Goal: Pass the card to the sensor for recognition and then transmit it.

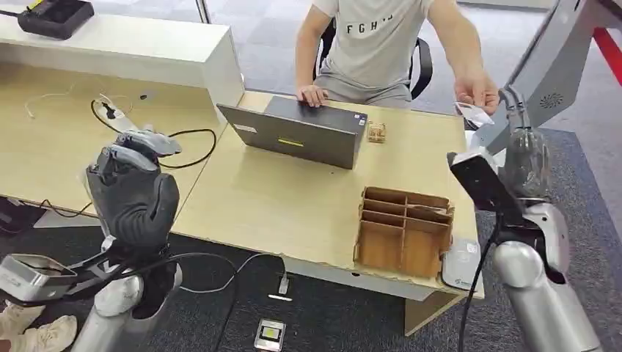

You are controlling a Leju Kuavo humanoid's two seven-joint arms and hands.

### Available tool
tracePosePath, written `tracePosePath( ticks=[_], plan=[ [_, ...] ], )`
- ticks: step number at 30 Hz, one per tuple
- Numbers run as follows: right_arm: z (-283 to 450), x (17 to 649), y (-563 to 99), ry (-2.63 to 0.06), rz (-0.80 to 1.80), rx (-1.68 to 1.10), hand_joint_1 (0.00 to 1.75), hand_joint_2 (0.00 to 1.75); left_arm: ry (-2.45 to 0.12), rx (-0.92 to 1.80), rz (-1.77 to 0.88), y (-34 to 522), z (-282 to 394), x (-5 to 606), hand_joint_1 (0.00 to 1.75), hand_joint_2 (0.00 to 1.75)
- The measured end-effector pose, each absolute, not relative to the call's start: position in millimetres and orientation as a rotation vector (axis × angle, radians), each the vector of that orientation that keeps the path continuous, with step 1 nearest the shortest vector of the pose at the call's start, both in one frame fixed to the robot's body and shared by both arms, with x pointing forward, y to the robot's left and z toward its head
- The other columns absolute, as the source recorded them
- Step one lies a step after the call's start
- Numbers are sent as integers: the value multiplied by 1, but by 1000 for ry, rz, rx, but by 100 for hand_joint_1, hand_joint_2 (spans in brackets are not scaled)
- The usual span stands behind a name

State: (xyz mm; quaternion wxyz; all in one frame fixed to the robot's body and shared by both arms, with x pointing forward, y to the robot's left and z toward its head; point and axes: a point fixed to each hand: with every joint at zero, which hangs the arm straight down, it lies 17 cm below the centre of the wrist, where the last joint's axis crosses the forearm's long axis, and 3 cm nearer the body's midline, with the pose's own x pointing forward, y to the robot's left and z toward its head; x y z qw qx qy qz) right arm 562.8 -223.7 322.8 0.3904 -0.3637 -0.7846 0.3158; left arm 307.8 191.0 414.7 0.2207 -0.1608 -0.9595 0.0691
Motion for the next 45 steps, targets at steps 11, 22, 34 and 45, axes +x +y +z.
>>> tracePosePath(
  ticks=[11, 22, 34, 45],
  plan=[
    [283, 618, -248, -1706, 993, -1083, 0, 175, -2662, -465, 205, 187, 416, 309, 120, 175],
    [237, 636, -276, -1474, 1129, -1170, 175, 175, -2661, -461, 213, 188, 416, 309, 126, 175],
    [209, 634, -288, -1384, 1170, -1175, 175, 175, -2655, -460, 219, 189, 414, 310, 129, 175],
    [204, 633, -289, -1391, 1172, -1173, 175, 175, -2643, -448, 225, 192, 409, 310, 124, 175]
  ],
)
